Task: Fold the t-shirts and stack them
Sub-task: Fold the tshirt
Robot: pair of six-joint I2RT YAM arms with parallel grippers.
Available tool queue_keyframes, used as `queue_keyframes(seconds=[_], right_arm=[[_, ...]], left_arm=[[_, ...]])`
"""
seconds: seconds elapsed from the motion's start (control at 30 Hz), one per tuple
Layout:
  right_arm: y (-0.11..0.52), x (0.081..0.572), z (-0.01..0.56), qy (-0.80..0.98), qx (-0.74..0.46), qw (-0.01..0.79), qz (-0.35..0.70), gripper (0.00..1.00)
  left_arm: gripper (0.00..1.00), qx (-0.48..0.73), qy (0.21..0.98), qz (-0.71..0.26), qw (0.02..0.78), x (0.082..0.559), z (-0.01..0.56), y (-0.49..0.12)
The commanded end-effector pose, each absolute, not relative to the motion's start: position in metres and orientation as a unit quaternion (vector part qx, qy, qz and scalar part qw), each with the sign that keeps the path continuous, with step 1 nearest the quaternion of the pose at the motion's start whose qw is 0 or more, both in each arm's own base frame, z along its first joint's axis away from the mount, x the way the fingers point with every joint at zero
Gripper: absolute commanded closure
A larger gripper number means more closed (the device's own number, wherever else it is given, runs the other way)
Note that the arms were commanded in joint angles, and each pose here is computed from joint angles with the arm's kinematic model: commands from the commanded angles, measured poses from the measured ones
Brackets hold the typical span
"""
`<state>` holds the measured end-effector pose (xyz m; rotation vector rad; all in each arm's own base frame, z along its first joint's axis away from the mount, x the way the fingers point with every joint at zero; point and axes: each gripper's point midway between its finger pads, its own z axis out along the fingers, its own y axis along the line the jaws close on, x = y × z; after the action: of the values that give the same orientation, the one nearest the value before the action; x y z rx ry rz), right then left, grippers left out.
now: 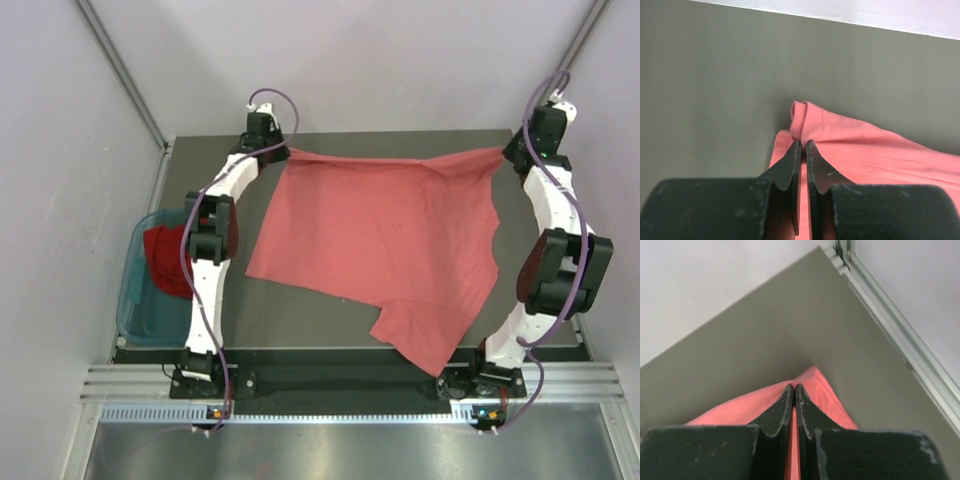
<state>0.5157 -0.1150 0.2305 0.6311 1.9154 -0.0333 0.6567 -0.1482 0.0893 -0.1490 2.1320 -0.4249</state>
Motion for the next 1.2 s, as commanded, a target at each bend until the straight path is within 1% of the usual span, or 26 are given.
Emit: queue_keyframes(seconds=[0.0, 0.17, 0.3, 0.43, 0.57, 0.63, 0.77, 0.97, 1.17], right_arm=[[-0.113, 0.490, 0.260, 0.797, 0.283, 0.533, -0.018, 1.00], [-0.103, 0.466, 0.253, 0.811, 0.297, 0.504, -0.005, 1.00], [-0.095, 0.444, 0.239, 0.831, 0.306, 0.466, 0.002, 1.00], [-0.098, 0.425, 0.232, 0.831, 0.323, 0.454, 0.003, 1.00], [-0.103, 0.408, 0.201, 0.845, 0.348, 0.406, 0.005, 1.00], [-0.106, 0.401, 0.194, 0.846, 0.358, 0.395, 0.008, 1.00], [-0.106, 0.388, 0.186, 0.848, 0.366, 0.382, 0.015, 1.00], [-0.092, 0.372, 0.171, 0.860, 0.361, 0.359, 0.036, 1.00], [-0.080, 0.362, 0.162, 0.865, 0.361, 0.343, 0.060, 1.00]], left_arm=[[1.00, -0.068, 0.849, -0.188, 0.489, 0.651, 0.152, -0.135], [1.00, -0.067, 0.859, -0.208, 0.463, 0.636, 0.150, -0.135], [1.00, -0.064, 0.868, -0.220, 0.442, 0.626, 0.148, -0.138], [1.00, -0.066, 0.875, -0.227, 0.422, 0.616, 0.145, -0.141], [1.00, -0.065, 0.884, -0.235, 0.399, 0.605, 0.137, -0.144], [1.00, -0.071, 0.889, -0.234, 0.388, 0.598, 0.130, -0.142], [1.00, -0.086, 0.897, -0.225, 0.371, 0.593, 0.122, -0.134], [1.00, -0.106, 0.901, -0.222, 0.358, 0.599, 0.119, -0.120], [1.00, -0.109, 0.913, -0.218, 0.327, 0.596, 0.099, -0.118]])
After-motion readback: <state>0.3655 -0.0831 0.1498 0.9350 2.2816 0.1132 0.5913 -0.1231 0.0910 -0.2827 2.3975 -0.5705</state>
